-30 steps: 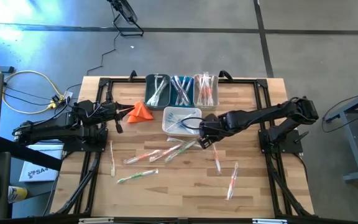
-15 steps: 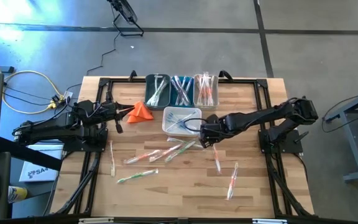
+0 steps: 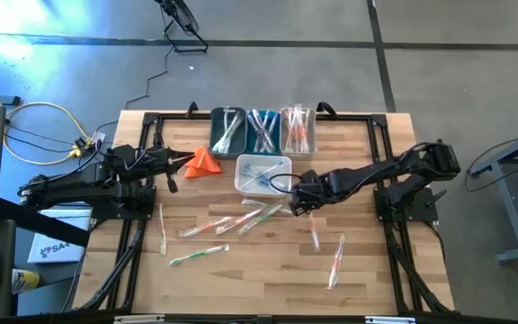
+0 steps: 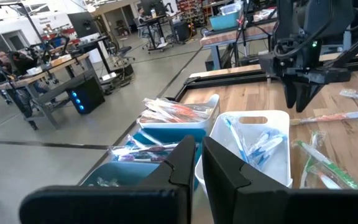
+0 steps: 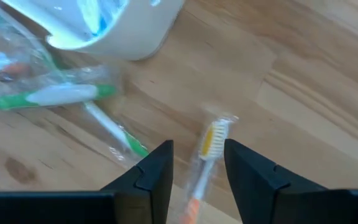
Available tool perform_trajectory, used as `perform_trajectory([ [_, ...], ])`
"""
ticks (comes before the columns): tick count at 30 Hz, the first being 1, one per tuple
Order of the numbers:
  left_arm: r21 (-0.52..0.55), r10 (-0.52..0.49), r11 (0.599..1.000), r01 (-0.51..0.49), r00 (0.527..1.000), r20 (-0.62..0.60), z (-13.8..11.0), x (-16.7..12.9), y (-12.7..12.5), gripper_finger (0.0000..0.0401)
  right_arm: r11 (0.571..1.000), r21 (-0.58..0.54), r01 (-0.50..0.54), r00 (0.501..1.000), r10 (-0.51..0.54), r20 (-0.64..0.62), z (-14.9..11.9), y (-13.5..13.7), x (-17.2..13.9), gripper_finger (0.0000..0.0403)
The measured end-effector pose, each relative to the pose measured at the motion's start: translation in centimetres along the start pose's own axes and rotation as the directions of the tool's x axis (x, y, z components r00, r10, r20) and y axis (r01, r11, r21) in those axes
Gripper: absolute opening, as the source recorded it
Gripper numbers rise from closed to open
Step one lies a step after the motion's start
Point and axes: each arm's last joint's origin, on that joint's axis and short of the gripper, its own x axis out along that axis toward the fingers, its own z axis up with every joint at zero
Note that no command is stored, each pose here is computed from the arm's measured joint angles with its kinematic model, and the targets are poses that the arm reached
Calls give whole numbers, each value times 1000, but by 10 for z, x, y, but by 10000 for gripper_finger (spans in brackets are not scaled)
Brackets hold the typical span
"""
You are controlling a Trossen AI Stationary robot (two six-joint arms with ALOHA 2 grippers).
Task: Pick & Place Toothbrushes
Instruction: Put the orange toothbrush into the gray bin
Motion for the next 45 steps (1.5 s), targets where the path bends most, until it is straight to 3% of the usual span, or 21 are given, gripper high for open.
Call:
perform_trajectory([
  [19,0,0,1000,0,1000,0,0,0,0,23,998,34,-57,998,59,-35,-21,-17,28,135],
  [35,0,0,1000,0,1000,-1,0,0,0,23,999,27,-19,999,20,-43,-27,-27,35,134],
  [45,0,0,1000,0,1000,0,0,0,0,23,999,29,-24,1000,25,-17,-26,-27,36,68],
])
